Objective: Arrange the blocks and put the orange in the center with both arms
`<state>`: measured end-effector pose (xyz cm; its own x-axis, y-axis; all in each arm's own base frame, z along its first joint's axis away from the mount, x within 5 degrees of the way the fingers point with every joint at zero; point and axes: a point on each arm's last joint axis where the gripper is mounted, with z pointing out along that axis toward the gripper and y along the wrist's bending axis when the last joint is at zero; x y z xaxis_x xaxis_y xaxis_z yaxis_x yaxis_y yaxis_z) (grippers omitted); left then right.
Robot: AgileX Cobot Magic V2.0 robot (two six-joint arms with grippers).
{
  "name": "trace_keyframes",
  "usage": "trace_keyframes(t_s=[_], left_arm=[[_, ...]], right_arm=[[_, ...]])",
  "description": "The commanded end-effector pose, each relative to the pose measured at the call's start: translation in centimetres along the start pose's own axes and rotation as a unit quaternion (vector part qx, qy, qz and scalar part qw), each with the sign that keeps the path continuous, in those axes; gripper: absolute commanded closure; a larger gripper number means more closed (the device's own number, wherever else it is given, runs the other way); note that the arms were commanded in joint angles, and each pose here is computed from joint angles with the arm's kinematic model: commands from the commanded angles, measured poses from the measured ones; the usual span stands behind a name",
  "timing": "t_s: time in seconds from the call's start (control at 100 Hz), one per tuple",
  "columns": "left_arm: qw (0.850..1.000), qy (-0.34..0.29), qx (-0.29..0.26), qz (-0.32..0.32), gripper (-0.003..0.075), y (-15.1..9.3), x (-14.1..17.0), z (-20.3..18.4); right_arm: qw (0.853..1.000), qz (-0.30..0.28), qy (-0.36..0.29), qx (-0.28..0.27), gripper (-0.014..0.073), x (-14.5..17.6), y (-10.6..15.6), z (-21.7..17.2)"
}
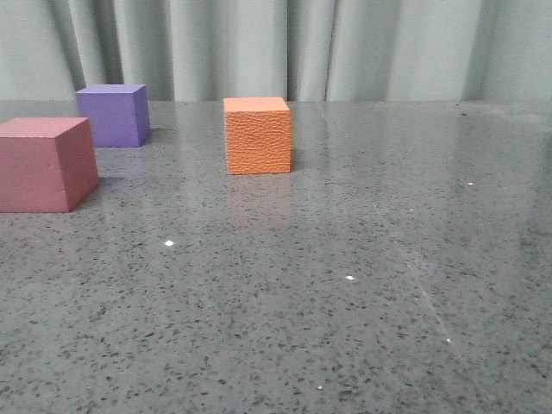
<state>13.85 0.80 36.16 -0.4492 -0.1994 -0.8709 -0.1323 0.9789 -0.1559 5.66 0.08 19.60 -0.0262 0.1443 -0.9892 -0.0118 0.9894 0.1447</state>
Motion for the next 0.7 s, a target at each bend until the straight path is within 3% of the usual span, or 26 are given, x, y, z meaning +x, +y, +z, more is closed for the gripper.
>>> trace_keyframes(t_s=[0.0, 0.17, 0.23, 0.37, 0.69], left_arm=[[0.998, -0.061, 0.013, -0.007, 0.0585, -0.3, -1.8, -0.6], [0.998, -0.064, 0.006, 0.004, 0.0116, -0.2, -1.8, -0.6], [0.998, -0.069, 0.005, 0.006, 0.0001, -0.2, -1.9, -0.6], [0.996, -0.093, 0.008, 0.008, 0.0064, -0.3, -2.4, -0.7], [0.992, -0.098, 0.082, -0.013, 0.0065, -2.4, -3.7, -0.8]], right_arm=[[0.999, -0.006, -0.048, -0.006, 0.0662, -1.2, 0.2, -0.1], [0.999, -0.006, -0.048, -0.006, 0.0662, -1.2, 0.2, -0.1], [0.999, -0.006, -0.048, -0.006, 0.0662, -1.2, 0.2, -0.1], [0.999, -0.006, -0.048, -0.006, 0.0662, -1.2, 0.2, -0.1], [0.999, -0.006, -0.048, -0.006, 0.0662, -1.2, 0.2, -0.1]])
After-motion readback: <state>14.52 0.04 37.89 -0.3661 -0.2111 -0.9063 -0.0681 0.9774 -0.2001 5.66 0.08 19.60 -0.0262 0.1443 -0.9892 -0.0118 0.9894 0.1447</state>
